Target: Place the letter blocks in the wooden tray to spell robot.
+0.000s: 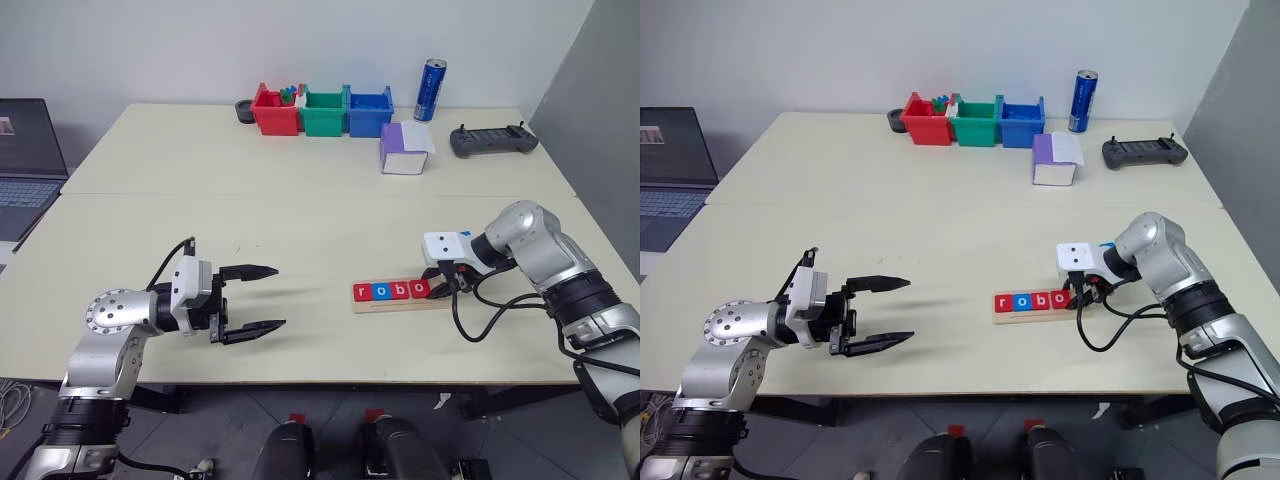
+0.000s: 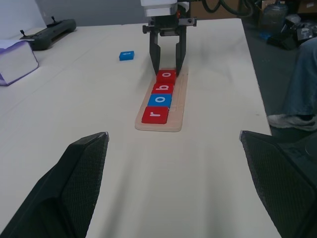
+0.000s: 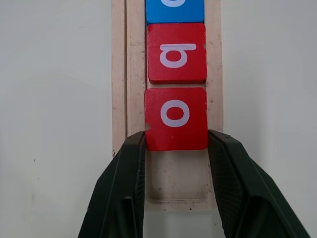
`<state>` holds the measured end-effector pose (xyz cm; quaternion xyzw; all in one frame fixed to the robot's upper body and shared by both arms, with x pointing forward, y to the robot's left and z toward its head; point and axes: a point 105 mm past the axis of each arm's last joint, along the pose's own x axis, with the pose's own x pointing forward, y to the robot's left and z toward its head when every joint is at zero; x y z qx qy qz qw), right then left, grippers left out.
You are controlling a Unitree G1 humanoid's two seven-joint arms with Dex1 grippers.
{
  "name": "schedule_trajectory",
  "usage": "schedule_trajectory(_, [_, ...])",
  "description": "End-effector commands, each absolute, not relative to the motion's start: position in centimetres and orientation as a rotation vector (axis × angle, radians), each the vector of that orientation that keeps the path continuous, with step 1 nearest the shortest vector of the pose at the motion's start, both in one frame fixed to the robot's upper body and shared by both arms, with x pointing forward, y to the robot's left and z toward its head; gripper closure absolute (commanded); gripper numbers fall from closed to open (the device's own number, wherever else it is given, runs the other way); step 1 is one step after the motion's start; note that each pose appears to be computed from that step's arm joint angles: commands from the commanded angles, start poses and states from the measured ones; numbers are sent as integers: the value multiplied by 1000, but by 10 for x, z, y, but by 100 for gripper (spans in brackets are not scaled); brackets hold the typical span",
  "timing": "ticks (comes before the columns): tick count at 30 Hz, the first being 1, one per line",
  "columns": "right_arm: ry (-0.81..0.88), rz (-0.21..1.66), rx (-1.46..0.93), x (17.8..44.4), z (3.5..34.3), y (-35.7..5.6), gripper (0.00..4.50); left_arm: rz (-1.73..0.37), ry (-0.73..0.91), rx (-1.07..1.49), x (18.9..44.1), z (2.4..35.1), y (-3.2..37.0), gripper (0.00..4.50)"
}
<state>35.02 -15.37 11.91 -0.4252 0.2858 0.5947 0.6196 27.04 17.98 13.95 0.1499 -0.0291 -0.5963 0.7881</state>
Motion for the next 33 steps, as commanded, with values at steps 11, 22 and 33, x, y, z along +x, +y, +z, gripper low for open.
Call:
schedule_trajectory(11, [622,1368,-980,354,131,-148,107,-1290,-94,342,267,145,182,0])
schedule_trajectory(22, [501,1322,-888,351,167,-165,5,-1290,-96,347,268,147,183,0])
schedule_trajectory(33, [199,599,-251,391,230,-226,5,-1296,-100,333,267,146,177,0])
